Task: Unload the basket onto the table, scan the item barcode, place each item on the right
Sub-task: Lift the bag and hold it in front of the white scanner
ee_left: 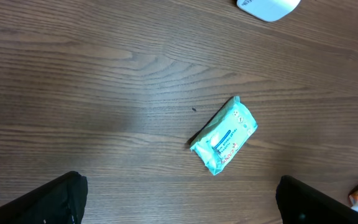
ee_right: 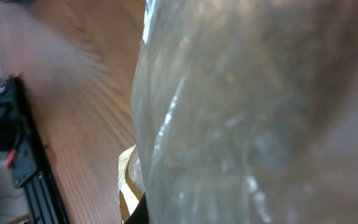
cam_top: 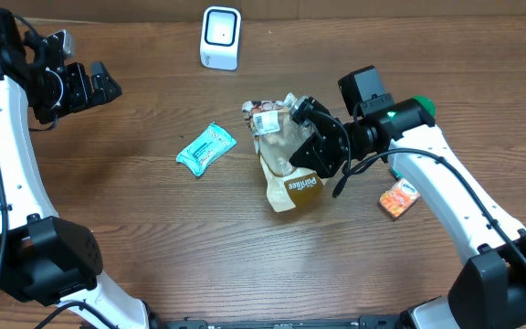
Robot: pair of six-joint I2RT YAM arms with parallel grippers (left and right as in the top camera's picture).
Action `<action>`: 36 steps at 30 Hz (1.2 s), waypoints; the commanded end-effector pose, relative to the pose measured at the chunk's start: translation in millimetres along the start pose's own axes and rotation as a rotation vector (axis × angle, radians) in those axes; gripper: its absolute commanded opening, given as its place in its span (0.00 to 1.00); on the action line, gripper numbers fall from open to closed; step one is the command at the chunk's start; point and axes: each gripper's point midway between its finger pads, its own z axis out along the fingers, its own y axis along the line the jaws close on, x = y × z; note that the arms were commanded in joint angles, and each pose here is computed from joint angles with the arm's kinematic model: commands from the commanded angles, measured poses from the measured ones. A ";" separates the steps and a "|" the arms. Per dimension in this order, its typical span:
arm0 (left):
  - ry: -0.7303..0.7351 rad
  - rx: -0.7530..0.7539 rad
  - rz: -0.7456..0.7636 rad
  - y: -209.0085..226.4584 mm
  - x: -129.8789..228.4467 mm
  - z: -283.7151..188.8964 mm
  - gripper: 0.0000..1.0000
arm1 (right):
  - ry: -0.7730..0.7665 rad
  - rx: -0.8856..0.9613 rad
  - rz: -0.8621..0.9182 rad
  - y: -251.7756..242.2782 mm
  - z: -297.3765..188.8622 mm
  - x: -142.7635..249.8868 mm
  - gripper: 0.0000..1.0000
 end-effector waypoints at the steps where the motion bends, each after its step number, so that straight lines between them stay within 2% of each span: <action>1: -0.012 -0.002 0.028 -3.1 -1.7 -4.5 1.00 | -0.076 0.181 -0.016 -11.2 -39.4 -39.4 0.04; 10: -0.012 -0.002 0.028 -3.1 -1.8 -4.5 1.00 | -0.321 0.535 -0.205 -36.4 -110.6 -138.4 0.04; 13: -0.012 -0.003 0.028 -3.0 -1.7 -4.5 1.00 | -0.389 0.746 -0.230 -63.8 -124.2 -165.8 0.04; 14: -0.012 -0.002 0.028 -3.1 -1.7 -4.5 1.00 | -0.386 0.829 -0.287 -75.8 -122.5 -176.5 0.04; 23: -0.012 -0.002 0.028 -3.3 -1.8 -4.4 1.00 | -0.299 1.197 -0.390 -152.3 -73.6 -203.5 0.04; 28: -0.012 -0.002 0.028 -3.3 -1.8 -4.4 1.00 | -0.242 1.377 -0.476 -175.5 -39.2 -212.6 0.04; 36: -0.012 -0.002 0.028 -3.4 -1.6 -4.4 1.00 | -0.213 1.463 -0.725 -180.7 25.8 -228.6 0.04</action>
